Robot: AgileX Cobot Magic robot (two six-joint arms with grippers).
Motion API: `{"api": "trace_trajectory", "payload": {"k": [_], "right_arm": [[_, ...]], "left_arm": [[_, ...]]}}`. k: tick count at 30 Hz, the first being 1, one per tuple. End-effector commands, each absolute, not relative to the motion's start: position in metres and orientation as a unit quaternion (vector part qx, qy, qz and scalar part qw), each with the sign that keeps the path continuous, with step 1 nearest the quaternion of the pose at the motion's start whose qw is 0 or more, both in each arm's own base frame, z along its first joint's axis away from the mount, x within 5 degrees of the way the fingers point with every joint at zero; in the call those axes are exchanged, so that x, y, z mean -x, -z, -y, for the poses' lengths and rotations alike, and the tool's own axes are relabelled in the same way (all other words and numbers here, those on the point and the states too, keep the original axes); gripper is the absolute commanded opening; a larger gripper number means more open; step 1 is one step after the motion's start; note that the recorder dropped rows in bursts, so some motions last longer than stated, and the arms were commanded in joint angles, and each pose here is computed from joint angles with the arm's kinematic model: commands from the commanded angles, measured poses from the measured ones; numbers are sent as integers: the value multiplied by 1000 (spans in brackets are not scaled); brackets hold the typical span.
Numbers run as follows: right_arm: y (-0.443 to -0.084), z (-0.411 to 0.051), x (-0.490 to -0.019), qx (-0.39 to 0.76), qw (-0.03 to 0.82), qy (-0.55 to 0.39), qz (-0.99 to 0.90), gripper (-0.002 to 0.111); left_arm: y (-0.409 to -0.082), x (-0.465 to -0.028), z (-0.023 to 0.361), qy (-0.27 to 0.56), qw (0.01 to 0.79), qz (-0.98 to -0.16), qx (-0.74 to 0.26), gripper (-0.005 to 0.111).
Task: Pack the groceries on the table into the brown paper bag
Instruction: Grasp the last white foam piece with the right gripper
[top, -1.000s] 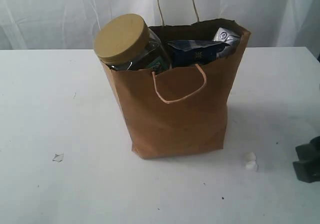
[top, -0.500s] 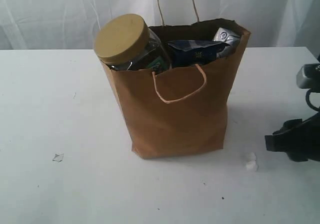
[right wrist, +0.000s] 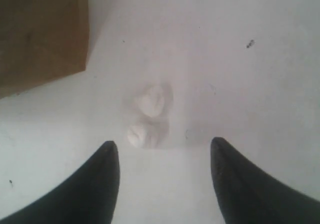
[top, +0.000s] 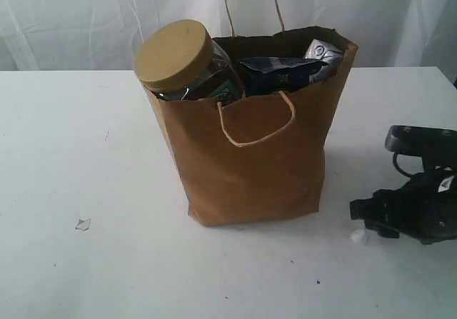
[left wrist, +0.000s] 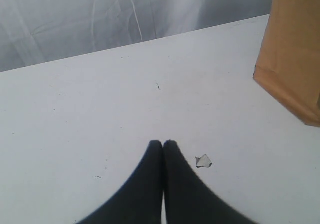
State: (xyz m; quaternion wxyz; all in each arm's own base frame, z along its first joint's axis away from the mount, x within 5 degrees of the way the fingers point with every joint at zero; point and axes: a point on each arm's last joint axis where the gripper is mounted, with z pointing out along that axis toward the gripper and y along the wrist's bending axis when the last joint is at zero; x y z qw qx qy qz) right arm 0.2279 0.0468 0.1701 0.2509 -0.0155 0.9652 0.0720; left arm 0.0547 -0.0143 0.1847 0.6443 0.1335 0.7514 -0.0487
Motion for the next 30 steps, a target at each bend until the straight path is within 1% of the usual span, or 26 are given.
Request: {"api": "trace_trajectory", "payload": {"k": [1,6,25,30], "right_arm": [[-163,-48,-248,38,264,-61,-962,52],[-161,-51,-262,42,265,-60,-962,52],[-129,-54,-275,49,218,-51,-973,52],[-126,-54,-275,48,214,-50,-974,52]], "left_arm": [[-184,-55,14,52,647,-750,-129,0],[-184,-55,14,52,647,-750,-129,0],[-184,-55,14,52,647,-750,-129,0],[-184,-55,14,52,647,-750,-129,0]]}}
